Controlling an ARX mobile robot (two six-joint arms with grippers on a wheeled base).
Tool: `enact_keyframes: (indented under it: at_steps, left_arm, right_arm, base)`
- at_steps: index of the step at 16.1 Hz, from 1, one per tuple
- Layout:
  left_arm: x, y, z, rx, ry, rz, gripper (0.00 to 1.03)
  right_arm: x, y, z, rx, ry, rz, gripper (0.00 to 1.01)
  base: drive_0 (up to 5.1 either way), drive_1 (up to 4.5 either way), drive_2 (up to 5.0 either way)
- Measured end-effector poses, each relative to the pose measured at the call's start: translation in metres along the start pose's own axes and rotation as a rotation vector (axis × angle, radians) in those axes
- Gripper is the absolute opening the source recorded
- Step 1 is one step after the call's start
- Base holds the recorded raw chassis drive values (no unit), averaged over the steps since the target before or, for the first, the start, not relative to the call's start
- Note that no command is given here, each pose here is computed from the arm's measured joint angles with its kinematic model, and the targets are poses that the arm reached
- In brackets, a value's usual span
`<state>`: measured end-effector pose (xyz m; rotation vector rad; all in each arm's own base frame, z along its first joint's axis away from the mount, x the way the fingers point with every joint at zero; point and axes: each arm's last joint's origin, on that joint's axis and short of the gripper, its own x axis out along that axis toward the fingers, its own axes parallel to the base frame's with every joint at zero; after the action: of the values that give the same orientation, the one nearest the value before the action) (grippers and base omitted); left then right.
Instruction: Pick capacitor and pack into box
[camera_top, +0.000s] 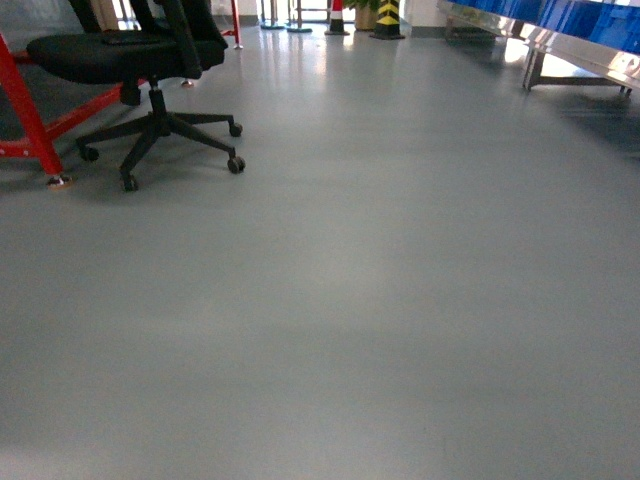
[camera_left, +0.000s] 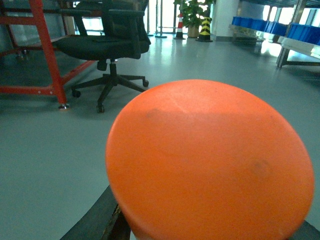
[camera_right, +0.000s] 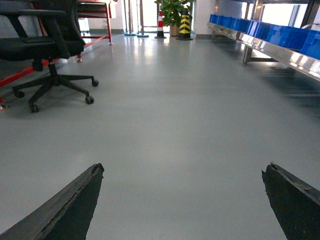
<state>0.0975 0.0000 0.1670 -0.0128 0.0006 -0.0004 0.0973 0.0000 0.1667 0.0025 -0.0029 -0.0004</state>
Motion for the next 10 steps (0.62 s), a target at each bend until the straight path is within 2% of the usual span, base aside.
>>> enact_keyframes:
  at_steps: [10]
  left_arm:
    - [0.0, 0.0, -0.0001, 0.0, 0.002, 0.001, 0.44]
  right_arm:
    - [0.0, 0.0, 0.0001, 0.0, -0.001, 0.0, 0.98]
  base:
    - [-5.0, 2.49, 2.5]
